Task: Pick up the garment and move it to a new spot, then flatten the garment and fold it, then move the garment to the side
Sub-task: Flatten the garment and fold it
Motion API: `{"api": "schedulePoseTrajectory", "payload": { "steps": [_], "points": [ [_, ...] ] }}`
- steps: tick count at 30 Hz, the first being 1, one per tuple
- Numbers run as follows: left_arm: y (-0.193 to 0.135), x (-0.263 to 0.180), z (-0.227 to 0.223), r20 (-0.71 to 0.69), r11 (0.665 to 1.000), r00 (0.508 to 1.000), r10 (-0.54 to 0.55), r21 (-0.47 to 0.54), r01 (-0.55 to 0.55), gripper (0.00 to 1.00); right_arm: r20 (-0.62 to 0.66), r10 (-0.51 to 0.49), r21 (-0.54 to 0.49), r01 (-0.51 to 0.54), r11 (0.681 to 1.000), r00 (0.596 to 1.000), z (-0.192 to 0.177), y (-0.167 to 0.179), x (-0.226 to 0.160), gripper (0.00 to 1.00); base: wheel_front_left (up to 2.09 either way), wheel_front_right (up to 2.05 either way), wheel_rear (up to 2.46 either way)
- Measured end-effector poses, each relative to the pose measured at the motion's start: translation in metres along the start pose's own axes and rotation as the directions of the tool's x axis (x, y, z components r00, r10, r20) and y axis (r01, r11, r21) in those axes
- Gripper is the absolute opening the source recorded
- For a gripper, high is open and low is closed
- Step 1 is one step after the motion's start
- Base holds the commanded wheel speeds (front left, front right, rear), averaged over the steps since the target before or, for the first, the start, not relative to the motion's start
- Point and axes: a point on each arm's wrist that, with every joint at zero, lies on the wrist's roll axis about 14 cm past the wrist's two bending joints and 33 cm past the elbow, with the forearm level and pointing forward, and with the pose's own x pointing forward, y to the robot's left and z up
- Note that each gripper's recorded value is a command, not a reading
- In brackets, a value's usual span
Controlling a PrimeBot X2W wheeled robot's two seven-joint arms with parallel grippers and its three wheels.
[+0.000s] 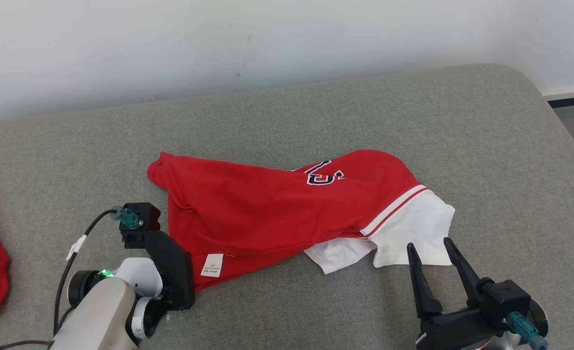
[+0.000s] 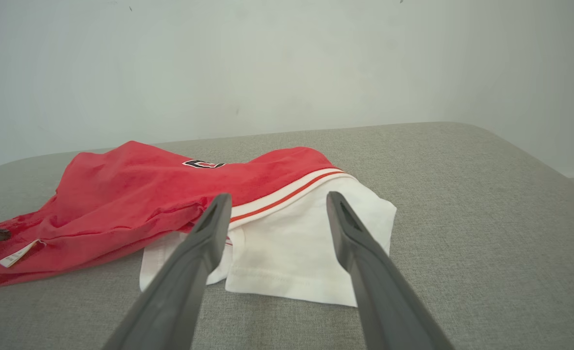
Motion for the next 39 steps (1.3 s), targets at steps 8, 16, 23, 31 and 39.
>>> {"api": "schedulePoseTrajectory", "payload": {
  "steps": [8, 16, 23, 31, 39],
  "points": [
    [-0.001, -0.002, 0.007, 0.062, 1.0, 0.998, -0.009, 0.002, 0.009, 0.0, 0.002, -0.006, -0.001, 0.006, 1.0, 1.0, 0.001, -0.002, -0.001, 1.0, 0.0, 0.0, 0.0],
    [-0.007, -0.031, 0.019, 0.259, 0.994, 0.964, -0.053, -0.084, 0.077, 0.0, 0.01, -0.009, -0.001, 0.009, 1.0, 1.0, 0.003, -0.002, -0.004, 1.0, 0.0, 0.0, 0.0],
    [0.01, -0.065, -0.013, 0.31, 0.978, 0.95, 0.025, -0.207, 0.041, 0.0, 0.017, 0.016, -0.006, -0.016, 1.0, 1.0, 0.007, 0.006, -0.003, 1.0, 0.0, 0.0, 0.0],
    [0.02, -0.079, -0.06, 0.245, 0.957, 0.964, 0.102, -0.288, -0.028, 0.0, 0.027, 0.033, -0.006, -0.032, 0.999, 0.999, 0.011, 0.011, -0.001, 1.0, 0.0, 0.0, 0.0],
    [0.037, -0.08, -0.06, 0.32, 0.959, 0.932, 0.173, -0.269, -0.085, 1.0, 0.021, 0.015, -0.006, -0.015, 1.0, 1.0, 0.01, 0.006, -0.005, 1.0, 0.0, 0.0, 0.0]
  ]
}}
